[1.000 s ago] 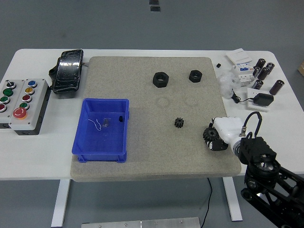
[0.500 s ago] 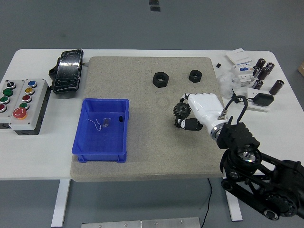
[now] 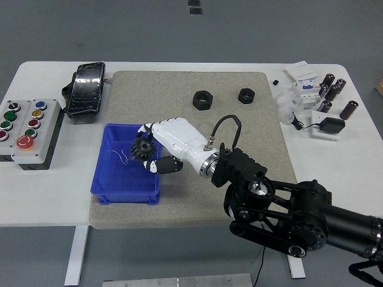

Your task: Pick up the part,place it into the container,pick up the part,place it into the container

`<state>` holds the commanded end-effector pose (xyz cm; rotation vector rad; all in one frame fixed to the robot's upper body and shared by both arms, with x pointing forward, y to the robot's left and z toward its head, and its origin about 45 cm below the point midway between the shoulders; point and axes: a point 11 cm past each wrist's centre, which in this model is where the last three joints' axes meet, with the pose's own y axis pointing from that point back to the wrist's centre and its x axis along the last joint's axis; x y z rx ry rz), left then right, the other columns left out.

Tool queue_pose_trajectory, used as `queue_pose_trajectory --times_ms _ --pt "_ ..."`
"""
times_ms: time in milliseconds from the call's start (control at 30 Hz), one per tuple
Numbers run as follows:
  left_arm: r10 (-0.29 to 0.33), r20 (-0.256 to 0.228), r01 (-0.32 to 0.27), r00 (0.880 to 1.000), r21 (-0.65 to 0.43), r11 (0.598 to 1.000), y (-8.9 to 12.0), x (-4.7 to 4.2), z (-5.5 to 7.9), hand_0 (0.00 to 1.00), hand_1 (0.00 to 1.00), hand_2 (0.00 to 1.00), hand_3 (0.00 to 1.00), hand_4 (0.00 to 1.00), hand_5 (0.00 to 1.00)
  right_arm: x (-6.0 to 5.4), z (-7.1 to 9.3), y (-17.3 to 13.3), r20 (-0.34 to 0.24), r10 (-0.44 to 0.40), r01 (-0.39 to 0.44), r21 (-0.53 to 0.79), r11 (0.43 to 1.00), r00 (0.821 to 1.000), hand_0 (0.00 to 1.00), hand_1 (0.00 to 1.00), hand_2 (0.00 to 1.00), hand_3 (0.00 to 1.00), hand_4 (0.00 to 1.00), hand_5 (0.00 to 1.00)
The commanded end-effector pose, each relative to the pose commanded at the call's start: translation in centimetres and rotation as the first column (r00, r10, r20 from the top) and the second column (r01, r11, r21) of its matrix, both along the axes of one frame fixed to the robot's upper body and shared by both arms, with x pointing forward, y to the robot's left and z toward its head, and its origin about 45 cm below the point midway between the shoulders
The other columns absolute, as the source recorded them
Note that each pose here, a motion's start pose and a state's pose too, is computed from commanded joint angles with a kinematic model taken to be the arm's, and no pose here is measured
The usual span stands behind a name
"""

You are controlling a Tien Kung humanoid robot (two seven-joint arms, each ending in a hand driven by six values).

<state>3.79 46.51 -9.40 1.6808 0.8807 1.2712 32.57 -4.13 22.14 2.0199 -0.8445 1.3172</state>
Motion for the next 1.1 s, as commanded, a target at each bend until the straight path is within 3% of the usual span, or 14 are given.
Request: queue_pose_trajectory --times_ms 67,100,200,267,300,467,500,1100 --pt "0.010 -0.002 -0.010 1.000 0.000 1.000 0.0 -0.18 0.0 0.664 0.611 0.557 0.612 0.667 0.313 -0.3 -0.5 0.5 -0.016 0.008 -0.009 -0.009 1.000 1.000 0.619 0.658 0.656 0.657 0.522 0.097" --pt "0.014 -0.002 -0.014 1.000 0.001 1.000 0.1 -0.23 0.0 0.664 0.611 0.557 0.613 0.667 0.313 -0.4 -0.9 0.6 -0.027 0.005 -0.005 -0.026 1.000 1.000 0.685 0.754 0.776 0.712 0.604 0.326" --pt "0.016 0.000 -0.016 1.000 0.002 1.000 0.1 -0.16 0.0 0.664 0.611 0.557 0.613 0.667 0.313 -0.6 -1.9 1.0 -0.042 -0.009 0.004 -0.110 0.994 0.999 0.685 0.754 0.776 0.712 0.604 0.326" --pt "0.005 0.002 -0.005 1.000 0.003 1.000 0.1 0.13 0.1 0.664 0.611 0.557 0.613 0.667 0.313 -0.5 -2.3 0.9 -0.021 -0.027 0.023 -0.175 0.984 0.999 0.685 0.754 0.776 0.712 0.604 0.326" --pt "0.000 0.003 0.000 1.000 0.003 1.000 0.1 0.23 0.1 0.664 0.611 0.557 0.613 0.667 0.314 -0.4 -2.4 0.9 -0.010 -0.037 0.034 -0.196 0.980 0.999 0.698 0.784 0.810 0.745 0.705 0.339" --pt "-0.011 0.007 0.011 1.000 0.005 1.000 0.2 0.52 0.1 0.664 0.611 0.557 0.613 0.667 0.314 0.2 -2.4 0.2 0.055 -0.078 0.090 -0.286 0.954 0.995 0.698 0.784 0.810 0.745 0.705 0.339" --pt "-0.011 0.006 0.011 1.000 0.006 1.000 0.2 0.50 0.1 0.664 0.611 0.557 0.612 0.668 0.312 0.3 -2.3 0.1 0.062 -0.081 0.096 -0.293 0.951 0.995 0.698 0.793 0.818 0.772 0.754 0.338" --pt "-0.012 0.006 0.011 1.000 0.004 1.000 0.1 0.49 0.1 0.664 0.611 0.557 0.612 0.665 0.307 0.0 -1.6 0.2 0.023 -0.088 0.090 -0.174 0.981 0.996 0.668 0.756 0.791 0.787 0.844 0.382"
